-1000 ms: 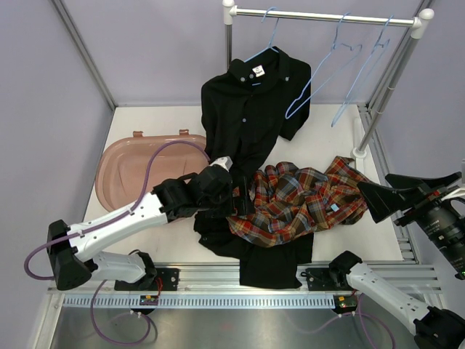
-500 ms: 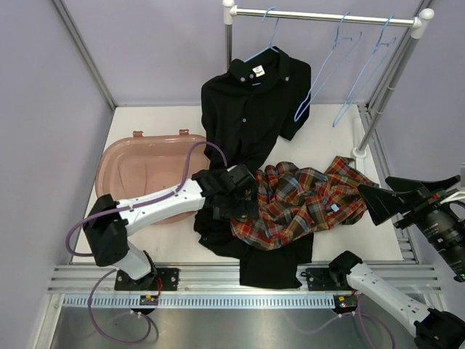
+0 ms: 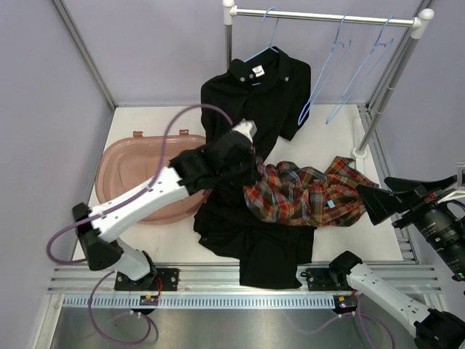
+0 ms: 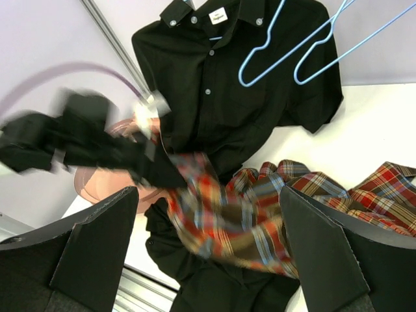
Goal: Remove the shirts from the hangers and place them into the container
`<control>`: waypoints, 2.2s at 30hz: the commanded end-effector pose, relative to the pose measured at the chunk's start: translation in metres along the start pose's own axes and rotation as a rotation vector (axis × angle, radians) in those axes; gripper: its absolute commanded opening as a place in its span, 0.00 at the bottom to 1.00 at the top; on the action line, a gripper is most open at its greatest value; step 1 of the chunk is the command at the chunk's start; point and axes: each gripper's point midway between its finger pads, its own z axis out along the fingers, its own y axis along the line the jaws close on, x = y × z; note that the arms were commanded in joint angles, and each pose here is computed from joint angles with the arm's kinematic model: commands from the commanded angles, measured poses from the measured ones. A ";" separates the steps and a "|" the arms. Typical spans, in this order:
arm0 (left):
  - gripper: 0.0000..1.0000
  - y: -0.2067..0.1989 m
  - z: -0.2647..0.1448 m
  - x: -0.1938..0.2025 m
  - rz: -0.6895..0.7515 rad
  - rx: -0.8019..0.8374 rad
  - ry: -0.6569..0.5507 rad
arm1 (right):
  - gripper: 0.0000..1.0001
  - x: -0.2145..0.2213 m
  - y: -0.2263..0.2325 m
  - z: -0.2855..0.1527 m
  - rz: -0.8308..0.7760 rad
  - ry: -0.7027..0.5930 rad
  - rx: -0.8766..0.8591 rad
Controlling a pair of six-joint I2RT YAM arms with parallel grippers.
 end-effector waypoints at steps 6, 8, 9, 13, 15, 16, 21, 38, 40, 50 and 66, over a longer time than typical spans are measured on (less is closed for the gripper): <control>0.00 -0.038 -0.281 -0.193 0.231 0.084 -0.838 | 0.99 0.003 0.011 0.028 -0.014 0.034 -0.030; 0.00 -0.027 -0.351 -0.217 0.248 0.046 -1.024 | 0.99 0.007 0.018 0.041 -0.015 0.060 -0.046; 0.00 -0.023 -0.371 -0.222 0.264 0.039 -1.082 | 0.99 0.008 0.023 0.046 -0.013 0.072 -0.068; 0.00 0.018 -0.456 -0.229 0.271 -0.095 -1.325 | 1.00 0.003 0.034 0.064 -0.014 0.080 -0.098; 0.00 0.034 -0.500 -0.224 0.232 -0.079 -1.473 | 0.99 0.003 0.037 0.074 -0.025 0.095 -0.097; 0.00 0.040 -0.514 -0.221 0.264 -0.100 -1.522 | 0.99 0.002 0.038 0.077 -0.028 0.095 -0.101; 0.00 0.049 -0.583 -0.219 0.285 -0.122 -1.714 | 1.00 0.014 0.047 0.102 -0.042 0.140 -0.132; 0.00 -0.004 -0.439 -0.271 0.450 -0.287 -1.387 | 1.00 0.194 0.127 0.203 -0.064 0.627 -0.485; 0.00 -0.002 -0.441 -0.270 0.432 -0.280 -1.388 | 1.00 0.219 0.138 0.206 -0.109 0.644 -0.466; 0.00 0.000 -0.436 -0.263 0.412 -0.247 -1.356 | 0.99 0.268 0.153 0.223 -0.325 0.543 -0.374; 0.00 -0.018 -0.439 -0.237 0.357 0.036 -1.310 | 0.99 0.315 0.238 0.309 -0.378 0.533 -0.533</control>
